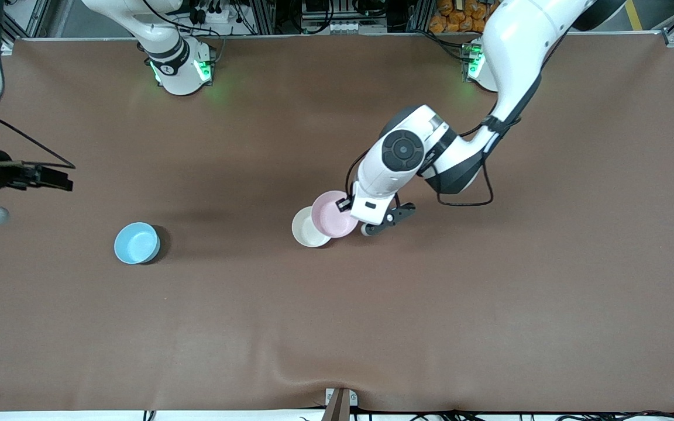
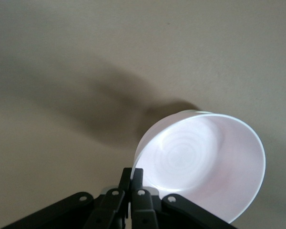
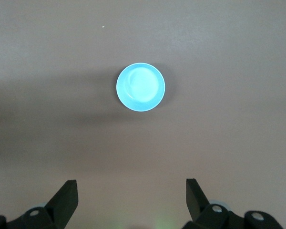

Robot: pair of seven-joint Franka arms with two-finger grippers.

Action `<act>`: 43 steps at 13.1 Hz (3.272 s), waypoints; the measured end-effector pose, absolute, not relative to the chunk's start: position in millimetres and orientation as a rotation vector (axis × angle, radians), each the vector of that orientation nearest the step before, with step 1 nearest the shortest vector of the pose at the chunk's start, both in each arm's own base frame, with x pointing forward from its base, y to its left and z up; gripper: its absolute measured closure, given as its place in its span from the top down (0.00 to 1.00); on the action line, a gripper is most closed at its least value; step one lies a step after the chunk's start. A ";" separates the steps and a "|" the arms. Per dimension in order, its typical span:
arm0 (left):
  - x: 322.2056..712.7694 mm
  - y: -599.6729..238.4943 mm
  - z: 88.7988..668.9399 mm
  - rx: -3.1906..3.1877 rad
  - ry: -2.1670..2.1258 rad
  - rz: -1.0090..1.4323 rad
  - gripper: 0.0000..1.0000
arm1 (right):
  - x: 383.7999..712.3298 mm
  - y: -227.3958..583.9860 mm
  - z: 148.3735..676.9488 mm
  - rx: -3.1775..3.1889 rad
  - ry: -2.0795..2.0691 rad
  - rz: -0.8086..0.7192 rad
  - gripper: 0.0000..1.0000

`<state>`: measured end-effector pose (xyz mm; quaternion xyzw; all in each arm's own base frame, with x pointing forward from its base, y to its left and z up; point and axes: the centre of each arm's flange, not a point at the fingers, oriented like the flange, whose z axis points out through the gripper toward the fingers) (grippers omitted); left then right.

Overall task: Stack pink and blue bowls on white bowl
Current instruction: 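Lower the pink bowl into the white bowl while the right gripper grasps the blue bowl, then lift the blue bowl with the right gripper while the left gripper withdraws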

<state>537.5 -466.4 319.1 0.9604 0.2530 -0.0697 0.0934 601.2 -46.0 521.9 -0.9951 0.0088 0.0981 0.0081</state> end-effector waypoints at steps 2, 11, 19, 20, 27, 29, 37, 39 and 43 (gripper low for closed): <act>536.7 -475.6 298.5 2.859 0.751 -0.167 0.03 | 617.8 -42.9 483.2 -3.103 -0.057 0.346 1.00; 519.6 -515.0 252.0 2.805 0.732 -0.099 0.03 | 651.7 -13.7 307.9 -2.964 -0.526 0.521 1.00; 509.9 -523.3 239.0 2.829 0.714 -0.105 0.07 | 619.0 -17.4 214.8 -2.980 -0.644 0.390 1.00; 509.7 -523.7 239.1 2.829 0.713 -0.105 0.17 | 618.5 -23.7 214.8 -2.971 -0.670 0.388 1.00; 545.3 -510.2 331.3 2.819 0.757 -0.030 0.88 | 628.5 -45.7 236.7 -2.952 -0.781 0.309 1.00; 571.7 -474.6 379.9 2.805 0.762 0.039 1.00 | 635.7 -55.6 237.5 -2.928 -0.866 0.287 1.00; 614.0 -340.8 477.4 2.980 0.536 0.085 1.00 | 646.4 -86.1 201.9 -2.863 -0.989 0.311 0.92; 617.5 -321.1 488.3 2.998 0.503 0.079 1.00 | 646.8 -85.4 202.3 -2.856 -0.979 0.303 0.77; 621.2 -287.0 508.0 3.038 0.423 0.075 1.00 | 640.3 -87.4 198.3 -2.711 -0.989 0.255 0.27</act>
